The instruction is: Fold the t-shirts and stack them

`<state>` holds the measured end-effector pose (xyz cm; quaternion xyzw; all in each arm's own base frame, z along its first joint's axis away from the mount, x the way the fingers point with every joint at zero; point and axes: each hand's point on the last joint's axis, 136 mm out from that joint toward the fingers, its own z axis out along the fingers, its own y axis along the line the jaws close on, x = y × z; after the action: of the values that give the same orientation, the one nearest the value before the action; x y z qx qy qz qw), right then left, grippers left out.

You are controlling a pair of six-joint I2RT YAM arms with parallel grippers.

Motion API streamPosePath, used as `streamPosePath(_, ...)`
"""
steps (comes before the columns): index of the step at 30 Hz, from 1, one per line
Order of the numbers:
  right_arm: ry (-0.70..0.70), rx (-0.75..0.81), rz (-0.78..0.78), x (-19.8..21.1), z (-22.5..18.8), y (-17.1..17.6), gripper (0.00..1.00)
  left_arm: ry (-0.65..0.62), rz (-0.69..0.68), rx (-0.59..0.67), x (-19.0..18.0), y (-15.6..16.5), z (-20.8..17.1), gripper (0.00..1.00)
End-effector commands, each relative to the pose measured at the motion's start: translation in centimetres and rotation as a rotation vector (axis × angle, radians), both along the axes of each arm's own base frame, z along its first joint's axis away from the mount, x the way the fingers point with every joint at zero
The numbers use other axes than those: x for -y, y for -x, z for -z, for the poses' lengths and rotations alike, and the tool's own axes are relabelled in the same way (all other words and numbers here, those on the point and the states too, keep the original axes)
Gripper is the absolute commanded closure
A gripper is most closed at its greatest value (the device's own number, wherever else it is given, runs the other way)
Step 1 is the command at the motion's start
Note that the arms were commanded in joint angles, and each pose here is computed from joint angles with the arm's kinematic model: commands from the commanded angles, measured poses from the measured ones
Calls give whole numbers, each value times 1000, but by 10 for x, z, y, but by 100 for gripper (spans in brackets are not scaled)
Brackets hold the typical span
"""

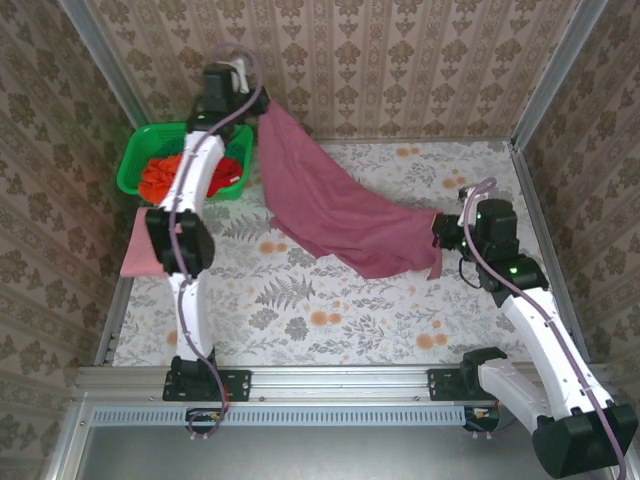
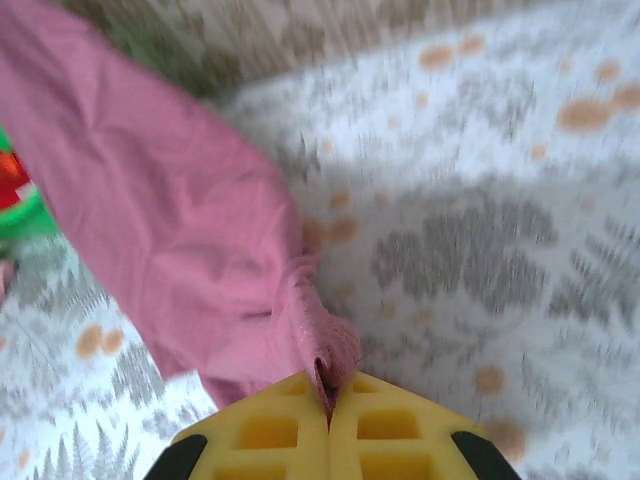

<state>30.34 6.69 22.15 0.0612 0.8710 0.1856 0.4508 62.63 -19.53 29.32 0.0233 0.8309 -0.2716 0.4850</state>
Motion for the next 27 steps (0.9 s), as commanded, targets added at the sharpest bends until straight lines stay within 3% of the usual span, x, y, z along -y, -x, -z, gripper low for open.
streamPosePath(1,-91,-41,-46,-17,19,5,100,-54,85,-95,38,6,41,94)
streamPosePath(3,-94,-85,-50,-20,39,8,100,-63,99,-124,53,1,66,84)
streamPosePath(6,-89,-127,-88,-28,55,14,97,-58,127,-159,67,2,85,49)
streamPosePath(9,-74,-134,-190,-44,56,22,94,-76,144,-154,73,11,80,13)
streamPosePath(11,-61,-149,-276,-61,59,30,92,-91,142,-134,73,19,69,0)
streamPosePath(14,-17,-170,-416,-91,67,43,84,-98,123,-76,66,35,36,0)
streamPosePath(15,-4,-175,-452,-99,68,45,77,-102,112,-48,62,42,23,0)
streamPosePath(16,7,-172,-477,-106,67,47,69,-108,99,-33,57,48,17,0)
streamPosePath(19,39,-110,-395,-99,55,32,29,-118,70,16,48,76,-2,0)
streamPosePath(21,74,-45,-325,-90,42,16,13,-125,50,19,43,97,2,0)
streamPosePath(27,139,-30,-177,-75,38,-56,10,-91,-91,-127,26,162,81,0)
